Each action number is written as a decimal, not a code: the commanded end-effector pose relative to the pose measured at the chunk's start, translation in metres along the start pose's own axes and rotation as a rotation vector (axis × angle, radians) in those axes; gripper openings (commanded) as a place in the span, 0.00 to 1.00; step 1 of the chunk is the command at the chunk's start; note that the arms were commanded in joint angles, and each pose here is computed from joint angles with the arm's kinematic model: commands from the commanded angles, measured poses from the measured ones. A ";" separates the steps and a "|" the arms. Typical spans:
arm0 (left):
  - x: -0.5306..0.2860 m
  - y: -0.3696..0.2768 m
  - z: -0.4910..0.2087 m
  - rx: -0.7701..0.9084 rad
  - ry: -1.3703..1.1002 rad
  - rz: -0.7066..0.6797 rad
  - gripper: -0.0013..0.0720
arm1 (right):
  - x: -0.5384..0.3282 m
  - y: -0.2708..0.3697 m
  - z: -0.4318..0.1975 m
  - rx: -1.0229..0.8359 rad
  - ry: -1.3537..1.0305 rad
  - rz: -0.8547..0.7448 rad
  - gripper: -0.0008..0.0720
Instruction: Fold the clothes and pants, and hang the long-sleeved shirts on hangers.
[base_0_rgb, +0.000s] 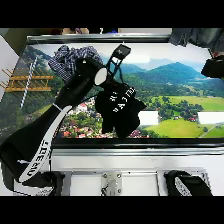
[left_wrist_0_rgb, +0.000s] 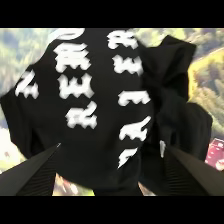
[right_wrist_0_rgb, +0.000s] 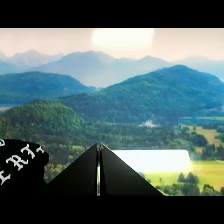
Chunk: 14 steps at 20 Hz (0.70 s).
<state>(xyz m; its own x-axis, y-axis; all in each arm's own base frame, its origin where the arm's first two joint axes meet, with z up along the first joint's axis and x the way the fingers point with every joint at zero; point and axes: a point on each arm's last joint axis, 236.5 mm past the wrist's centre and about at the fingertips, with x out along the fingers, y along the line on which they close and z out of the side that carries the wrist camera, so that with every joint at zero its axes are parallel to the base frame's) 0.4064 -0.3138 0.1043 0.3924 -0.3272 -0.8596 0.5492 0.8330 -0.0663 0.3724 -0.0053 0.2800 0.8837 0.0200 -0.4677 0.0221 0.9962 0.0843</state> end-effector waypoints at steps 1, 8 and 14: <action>0.013 0.024 -0.032 -0.218 0.104 -0.094 1.00 | 0.007 -0.001 -0.015 0.003 0.061 0.000 0.04; 0.074 0.018 -0.160 -0.532 0.425 -0.306 1.00 | 0.025 0.011 -0.034 0.042 0.141 0.051 0.04; 0.099 -0.015 -0.227 -0.505 0.482 -0.279 1.00 | 0.037 0.029 -0.044 0.102 0.189 0.130 0.04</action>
<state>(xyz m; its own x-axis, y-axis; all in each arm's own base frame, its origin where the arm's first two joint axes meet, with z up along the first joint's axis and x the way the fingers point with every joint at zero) 0.2909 -0.2528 -0.0726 -0.1315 -0.4209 -0.8975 0.1391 0.8886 -0.4371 0.3829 0.0172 0.2330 0.7981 0.1231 -0.5898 -0.0127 0.9821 0.1878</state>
